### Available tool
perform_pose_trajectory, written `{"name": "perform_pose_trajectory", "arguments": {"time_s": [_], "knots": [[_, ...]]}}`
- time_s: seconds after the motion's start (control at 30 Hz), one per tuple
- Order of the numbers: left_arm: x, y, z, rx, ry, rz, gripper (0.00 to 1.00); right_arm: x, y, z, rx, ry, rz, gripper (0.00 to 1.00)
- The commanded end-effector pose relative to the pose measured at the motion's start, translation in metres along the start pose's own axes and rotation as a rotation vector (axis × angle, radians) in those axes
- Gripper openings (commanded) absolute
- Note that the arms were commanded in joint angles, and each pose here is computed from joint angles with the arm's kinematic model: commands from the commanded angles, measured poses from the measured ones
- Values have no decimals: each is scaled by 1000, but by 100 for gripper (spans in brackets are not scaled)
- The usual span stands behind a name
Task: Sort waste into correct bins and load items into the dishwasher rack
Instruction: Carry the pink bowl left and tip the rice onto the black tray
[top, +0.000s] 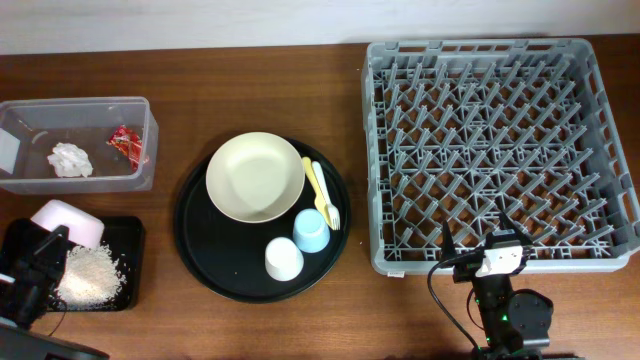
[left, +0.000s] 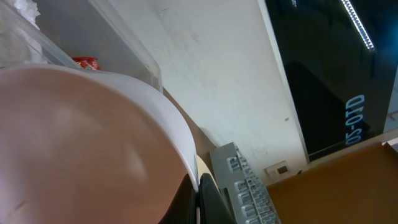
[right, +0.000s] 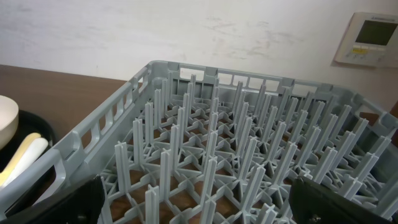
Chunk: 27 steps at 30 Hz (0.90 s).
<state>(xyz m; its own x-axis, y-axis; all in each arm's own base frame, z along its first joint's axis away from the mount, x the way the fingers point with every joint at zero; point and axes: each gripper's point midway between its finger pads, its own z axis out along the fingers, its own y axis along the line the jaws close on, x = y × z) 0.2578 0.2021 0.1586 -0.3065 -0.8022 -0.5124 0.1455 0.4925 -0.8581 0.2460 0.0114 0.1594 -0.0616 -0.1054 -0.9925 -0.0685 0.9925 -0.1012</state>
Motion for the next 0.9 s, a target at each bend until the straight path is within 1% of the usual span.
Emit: {"name": "perform_pose_trajectory", "arguments": {"time_s": [0.0,0.03,0.13,0.17,0.3,0.37,0.47,0.5,0.53,0.57,0.6,0.67,0.8,0.87], "knots": [[-1,-3,1,35,-7,21,0,3,-1,0,7,5,1,98],[-1,-2,1,39,-7,-12,0,3,-1,0,7,5,1,98],[-1,0,2,40,-4,-24,0,3,-1,0,7,5,1,98],[1,5,2,12,3,-29,0,3,-1,0,7,5,1,98],[0,2,2,39,-4,-29,0,3,-1,0,7,5,1,98],[1,4,2,28,-1,-29,0,3,-1,0,7,5,1,98],[2,6,3,12,5,-79,1,3,-1,0,7,5,1,98],[2,12,2,-21,11,-121,1,3,-1,0,7,5,1,98],[4,22,2,-86,20,-195,1,3,-1,0,7,5,1,98],[3,26,1,-116,21,-254,0,3,-1,0,7,5,1,98],[3,26,1,-117,19,-276,0,3,-1,0,7,5,1,98],[2,30,0,-169,15,-351,0,3,-1,0,7,5,1,98],[-6,25,0,-337,-1,-390,0,3,-1,0,7,5,1,98],[-18,5,8,-390,-4,-346,1,3,-1,0,7,5,1,98]]}}
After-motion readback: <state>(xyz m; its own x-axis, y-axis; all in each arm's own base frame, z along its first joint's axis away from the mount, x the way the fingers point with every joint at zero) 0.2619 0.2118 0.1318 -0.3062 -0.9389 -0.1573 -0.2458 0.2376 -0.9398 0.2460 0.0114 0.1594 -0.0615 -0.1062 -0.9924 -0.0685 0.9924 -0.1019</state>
